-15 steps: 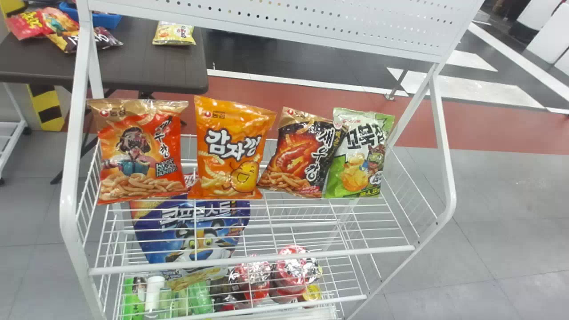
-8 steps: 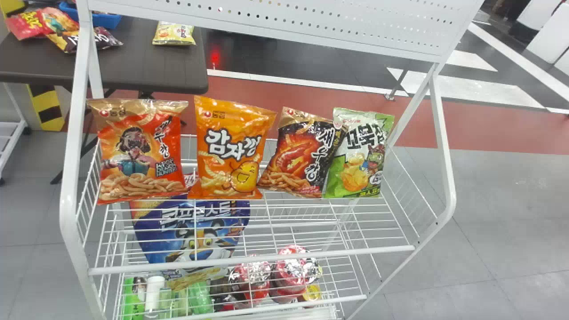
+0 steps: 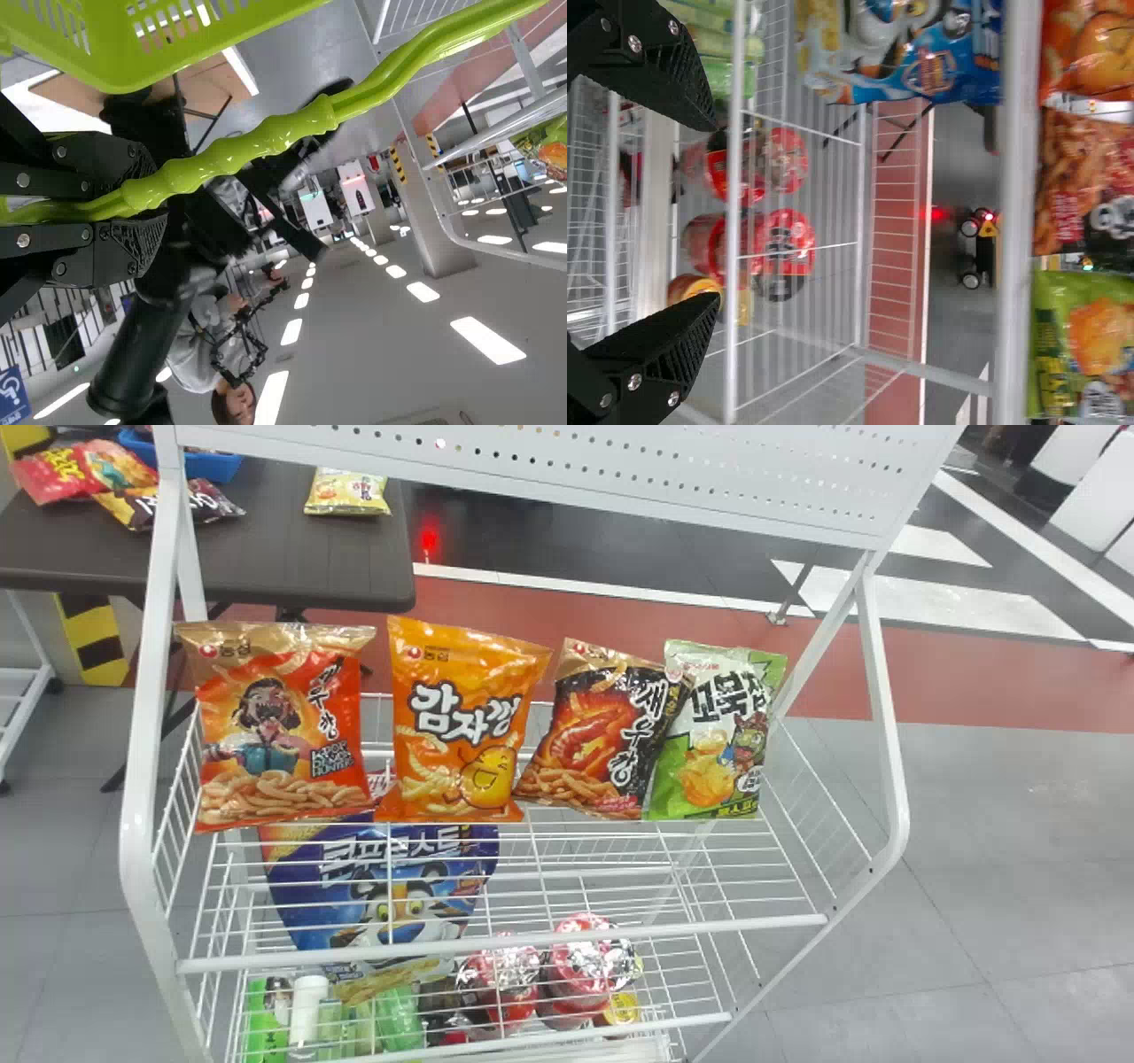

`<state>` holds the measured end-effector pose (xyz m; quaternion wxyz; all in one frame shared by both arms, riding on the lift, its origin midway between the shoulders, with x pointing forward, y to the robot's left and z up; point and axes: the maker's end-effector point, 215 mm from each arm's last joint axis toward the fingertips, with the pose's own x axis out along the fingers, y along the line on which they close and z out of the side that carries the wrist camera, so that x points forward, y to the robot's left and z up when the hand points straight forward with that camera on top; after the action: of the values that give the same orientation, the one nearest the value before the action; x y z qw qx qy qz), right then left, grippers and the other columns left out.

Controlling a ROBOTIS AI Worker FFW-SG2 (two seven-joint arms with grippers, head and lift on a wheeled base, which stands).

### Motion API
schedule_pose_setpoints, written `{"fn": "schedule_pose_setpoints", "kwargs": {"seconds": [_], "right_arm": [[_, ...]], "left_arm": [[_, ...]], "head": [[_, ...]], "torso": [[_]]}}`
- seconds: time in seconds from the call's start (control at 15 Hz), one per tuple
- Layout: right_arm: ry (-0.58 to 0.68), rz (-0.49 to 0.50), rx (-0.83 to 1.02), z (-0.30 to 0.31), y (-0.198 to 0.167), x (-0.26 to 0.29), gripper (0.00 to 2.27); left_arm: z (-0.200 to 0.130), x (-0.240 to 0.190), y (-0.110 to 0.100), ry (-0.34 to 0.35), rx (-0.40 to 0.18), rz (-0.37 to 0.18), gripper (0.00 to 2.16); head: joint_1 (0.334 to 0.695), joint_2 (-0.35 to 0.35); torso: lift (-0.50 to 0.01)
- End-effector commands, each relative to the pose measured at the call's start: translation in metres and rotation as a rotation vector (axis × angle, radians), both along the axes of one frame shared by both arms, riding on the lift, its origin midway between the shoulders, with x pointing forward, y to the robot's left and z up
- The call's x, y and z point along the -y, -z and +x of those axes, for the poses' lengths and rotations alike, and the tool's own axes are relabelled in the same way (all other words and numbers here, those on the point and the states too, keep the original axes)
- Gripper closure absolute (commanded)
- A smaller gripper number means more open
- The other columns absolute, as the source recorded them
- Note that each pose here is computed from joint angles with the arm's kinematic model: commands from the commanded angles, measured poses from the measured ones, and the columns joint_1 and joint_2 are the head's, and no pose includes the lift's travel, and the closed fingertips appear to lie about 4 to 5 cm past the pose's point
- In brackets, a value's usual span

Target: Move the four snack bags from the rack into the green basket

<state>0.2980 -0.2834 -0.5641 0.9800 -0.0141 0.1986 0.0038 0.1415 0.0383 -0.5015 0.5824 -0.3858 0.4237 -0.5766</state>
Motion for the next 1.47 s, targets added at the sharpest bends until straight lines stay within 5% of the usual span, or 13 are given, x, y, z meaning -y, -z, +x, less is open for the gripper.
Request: {"fn": "schedule_pose_setpoints", "kwargs": {"seconds": [0.0, 0.13, 0.53, 0.93, 1.4], "right_arm": [[-0.044, -0.004, 0.152, 0.033, -0.086, -0.021, 0.15], [-0.075, 0.017, 0.259, 0.06, -0.146, -0.038, 0.15], [-0.217, 0.121, 0.287, 0.152, -0.205, -0.136, 0.15], [-0.434, 0.136, 0.349, 0.215, -0.216, -0.239, 0.15], [-0.511, 0.154, 0.326, 0.27, -0.215, -0.279, 0.15]], "left_arm": [[0.001, -0.003, -0.003, -0.004, 0.021, -0.007, 1.99], [0.001, -0.001, -0.004, 0.002, 0.028, -0.01, 1.99], [-0.001, 0.004, -0.005, 0.017, 0.032, -0.012, 1.99], [-0.002, 0.009, -0.005, 0.031, 0.032, -0.016, 1.99], [0.002, 0.007, -0.005, 0.034, 0.038, -0.012, 1.99]], "head": [[0.695, -0.35], [0.695, -0.35], [0.695, -0.35], [0.695, -0.088], [0.695, 0.025]], "torso": [[0.0], [0.0], [0.0], [0.0], [0.0]]}}
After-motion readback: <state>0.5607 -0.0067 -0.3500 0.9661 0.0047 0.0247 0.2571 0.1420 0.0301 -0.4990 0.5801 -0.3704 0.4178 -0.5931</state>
